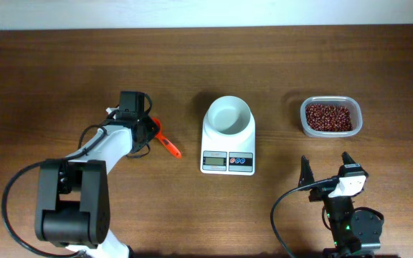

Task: Scoop and weigh 50g on scale
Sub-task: 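Close the left gripper on the red scoop and lift it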

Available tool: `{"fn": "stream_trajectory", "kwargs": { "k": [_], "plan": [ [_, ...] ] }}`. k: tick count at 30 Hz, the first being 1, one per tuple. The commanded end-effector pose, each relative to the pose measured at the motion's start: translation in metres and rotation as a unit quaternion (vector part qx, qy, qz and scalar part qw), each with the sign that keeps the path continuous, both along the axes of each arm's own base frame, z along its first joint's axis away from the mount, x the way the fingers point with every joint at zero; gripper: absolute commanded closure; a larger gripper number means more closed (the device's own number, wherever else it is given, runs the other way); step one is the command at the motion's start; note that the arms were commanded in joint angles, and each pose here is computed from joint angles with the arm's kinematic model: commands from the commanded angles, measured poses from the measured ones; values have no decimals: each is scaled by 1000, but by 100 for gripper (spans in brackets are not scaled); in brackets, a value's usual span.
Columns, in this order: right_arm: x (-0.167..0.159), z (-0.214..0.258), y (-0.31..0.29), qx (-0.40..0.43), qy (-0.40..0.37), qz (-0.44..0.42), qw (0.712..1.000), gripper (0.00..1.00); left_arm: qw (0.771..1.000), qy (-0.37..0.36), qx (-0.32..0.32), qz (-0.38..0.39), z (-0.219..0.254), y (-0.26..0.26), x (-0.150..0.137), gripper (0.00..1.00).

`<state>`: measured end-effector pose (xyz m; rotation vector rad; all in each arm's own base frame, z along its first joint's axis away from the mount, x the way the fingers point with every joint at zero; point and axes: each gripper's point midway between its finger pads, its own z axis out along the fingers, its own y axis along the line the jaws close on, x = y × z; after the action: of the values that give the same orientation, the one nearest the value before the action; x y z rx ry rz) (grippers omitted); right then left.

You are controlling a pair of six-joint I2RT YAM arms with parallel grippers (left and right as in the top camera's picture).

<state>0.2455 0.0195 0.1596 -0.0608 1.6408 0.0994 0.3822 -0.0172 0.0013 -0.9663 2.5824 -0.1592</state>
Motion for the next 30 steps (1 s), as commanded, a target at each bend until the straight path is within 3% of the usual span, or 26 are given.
{"fn": "stream_trajectory", "kwargs": {
  "k": [1, 8, 14, 26, 30],
  "plan": [
    [0, -2, 0, 2, 0, -1, 1000, 1, 1000, 18, 1, -4, -12, -1, -4, 100],
    [0, -2, 0, 2, 0, -1, 1000, 1, 1000, 12, 0, -3, -2, -1, -5, 100],
    [0, -2, 0, 2, 0, -1, 1000, 1, 1000, -30, -3, -3, 49, 0, -9, 100],
    [0, -2, 0, 2, -1, 0, 1000, 1, 998, -60, -7, 0, 123, 3, -55, 100],
    [-2, -1, 11, 41, 3, 29, 999, 1, 996, -29, -41, 74, 122, 3, -77, 100]
  ]
}}
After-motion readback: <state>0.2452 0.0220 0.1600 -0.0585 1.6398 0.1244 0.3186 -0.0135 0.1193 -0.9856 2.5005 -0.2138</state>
